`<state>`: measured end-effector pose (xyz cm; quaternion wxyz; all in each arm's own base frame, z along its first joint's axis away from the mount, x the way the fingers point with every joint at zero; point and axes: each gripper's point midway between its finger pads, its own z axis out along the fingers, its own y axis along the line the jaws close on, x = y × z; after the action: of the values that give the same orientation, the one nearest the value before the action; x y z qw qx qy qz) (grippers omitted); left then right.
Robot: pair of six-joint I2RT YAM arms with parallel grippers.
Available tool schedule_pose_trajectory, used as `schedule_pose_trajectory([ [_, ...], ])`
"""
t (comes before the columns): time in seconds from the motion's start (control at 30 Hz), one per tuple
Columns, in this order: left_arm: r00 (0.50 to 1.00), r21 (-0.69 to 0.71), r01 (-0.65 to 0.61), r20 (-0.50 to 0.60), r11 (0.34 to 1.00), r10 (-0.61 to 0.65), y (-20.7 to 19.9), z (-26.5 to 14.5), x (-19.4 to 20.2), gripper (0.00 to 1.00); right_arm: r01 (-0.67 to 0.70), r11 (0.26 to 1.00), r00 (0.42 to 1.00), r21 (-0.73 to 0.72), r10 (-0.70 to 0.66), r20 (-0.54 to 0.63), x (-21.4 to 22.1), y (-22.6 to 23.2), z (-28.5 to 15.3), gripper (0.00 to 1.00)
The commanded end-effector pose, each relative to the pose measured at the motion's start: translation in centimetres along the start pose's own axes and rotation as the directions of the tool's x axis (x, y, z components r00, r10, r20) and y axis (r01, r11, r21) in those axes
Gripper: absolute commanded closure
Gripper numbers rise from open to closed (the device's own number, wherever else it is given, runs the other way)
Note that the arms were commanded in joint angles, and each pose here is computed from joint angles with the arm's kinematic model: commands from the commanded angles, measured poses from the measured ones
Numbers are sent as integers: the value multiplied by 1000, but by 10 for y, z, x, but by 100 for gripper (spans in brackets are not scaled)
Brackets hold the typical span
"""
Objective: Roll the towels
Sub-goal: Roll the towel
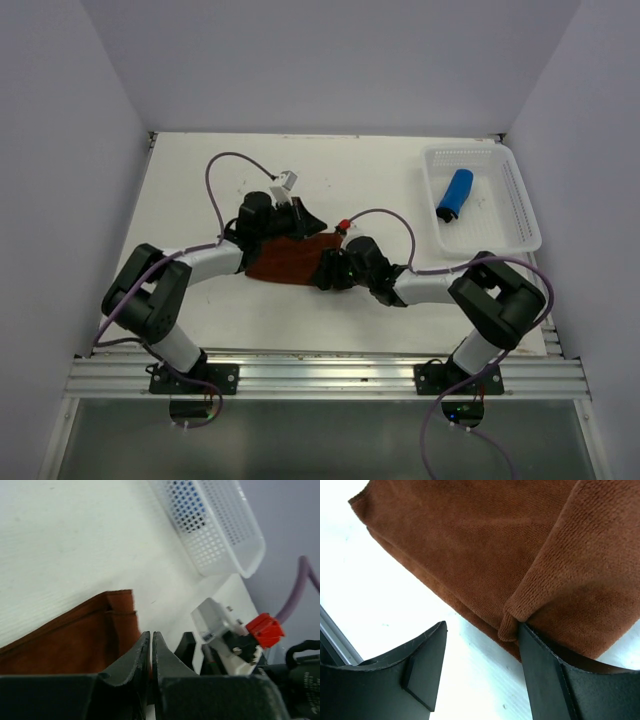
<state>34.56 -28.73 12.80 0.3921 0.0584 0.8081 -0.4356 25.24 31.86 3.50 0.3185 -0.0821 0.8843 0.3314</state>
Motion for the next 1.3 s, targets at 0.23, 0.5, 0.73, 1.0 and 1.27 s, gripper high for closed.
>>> schedule_pose_trajectory([
  [0.23, 997, 458, -13, -60, 889, 46, -84, 15, 0, 100, 83, 996, 996, 31, -82, -21, 25, -28, 3, 38],
  [0.5, 992, 342, 100, -102, 934, -69, -58, 30, 22, 100, 70, 996, 997, 63, -72, 29, 24, -37, -6, 38],
  [0.73, 990, 311, 121, -112, 943, -90, -47, 48, 31, 100, 59, 997, 998, 56, -61, 32, 26, -37, -7, 38],
  [1.0, 989, 173, 106, -122, 979, -86, 0, 74, 57, 100, 57, 998, 998, 35, -58, 27, 25, -32, -11, 37],
  [1.27, 992, 67, 80, -103, 995, -73, 23, 83, 61, 100, 64, 998, 998, 20, -65, 28, 12, -16, -51, 32],
])
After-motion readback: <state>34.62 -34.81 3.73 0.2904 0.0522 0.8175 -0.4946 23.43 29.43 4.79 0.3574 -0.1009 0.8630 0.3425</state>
